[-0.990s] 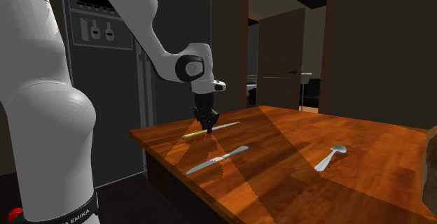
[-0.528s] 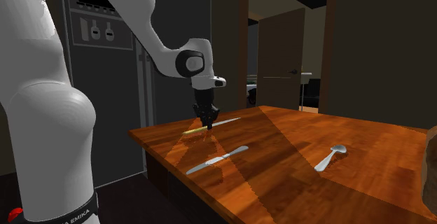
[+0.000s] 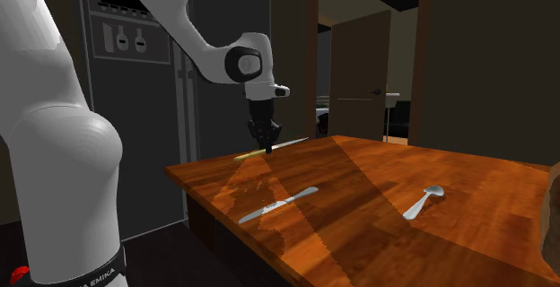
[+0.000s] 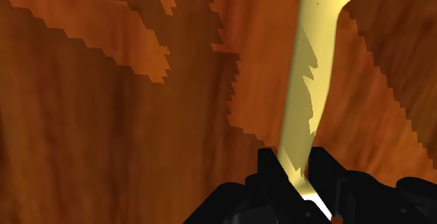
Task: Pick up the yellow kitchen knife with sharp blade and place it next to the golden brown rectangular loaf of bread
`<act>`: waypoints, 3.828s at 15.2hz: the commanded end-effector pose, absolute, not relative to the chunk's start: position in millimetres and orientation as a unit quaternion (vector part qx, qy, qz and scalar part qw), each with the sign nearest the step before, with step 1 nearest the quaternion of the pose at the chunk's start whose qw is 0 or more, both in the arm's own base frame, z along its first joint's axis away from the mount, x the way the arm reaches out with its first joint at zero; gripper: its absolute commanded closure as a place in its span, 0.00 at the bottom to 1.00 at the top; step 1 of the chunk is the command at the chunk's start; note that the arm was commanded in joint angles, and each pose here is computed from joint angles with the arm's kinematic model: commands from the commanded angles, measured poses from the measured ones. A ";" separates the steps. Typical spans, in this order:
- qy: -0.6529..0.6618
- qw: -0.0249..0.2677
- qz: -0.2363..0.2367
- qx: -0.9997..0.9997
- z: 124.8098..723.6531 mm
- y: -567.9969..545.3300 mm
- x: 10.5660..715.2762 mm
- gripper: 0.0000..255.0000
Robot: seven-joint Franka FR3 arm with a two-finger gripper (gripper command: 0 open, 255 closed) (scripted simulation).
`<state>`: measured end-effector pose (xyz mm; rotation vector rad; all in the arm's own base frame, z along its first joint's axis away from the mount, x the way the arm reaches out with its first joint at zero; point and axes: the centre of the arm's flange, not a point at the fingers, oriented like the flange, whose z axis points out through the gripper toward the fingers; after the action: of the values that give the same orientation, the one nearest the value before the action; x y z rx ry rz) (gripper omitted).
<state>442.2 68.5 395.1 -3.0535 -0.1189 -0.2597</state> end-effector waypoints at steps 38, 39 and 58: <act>-0.039 0.037 -0.084 -0.995 543.0 -71.8 403.7 1.00; -0.039 0.037 -0.084 -0.995 543.0 -84.6 400.3 1.00; -0.039 0.037 -0.084 -0.995 543.3 -326.8 335.1 1.00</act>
<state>341.5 -313.3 541.9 -3.0528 -0.1161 -0.2591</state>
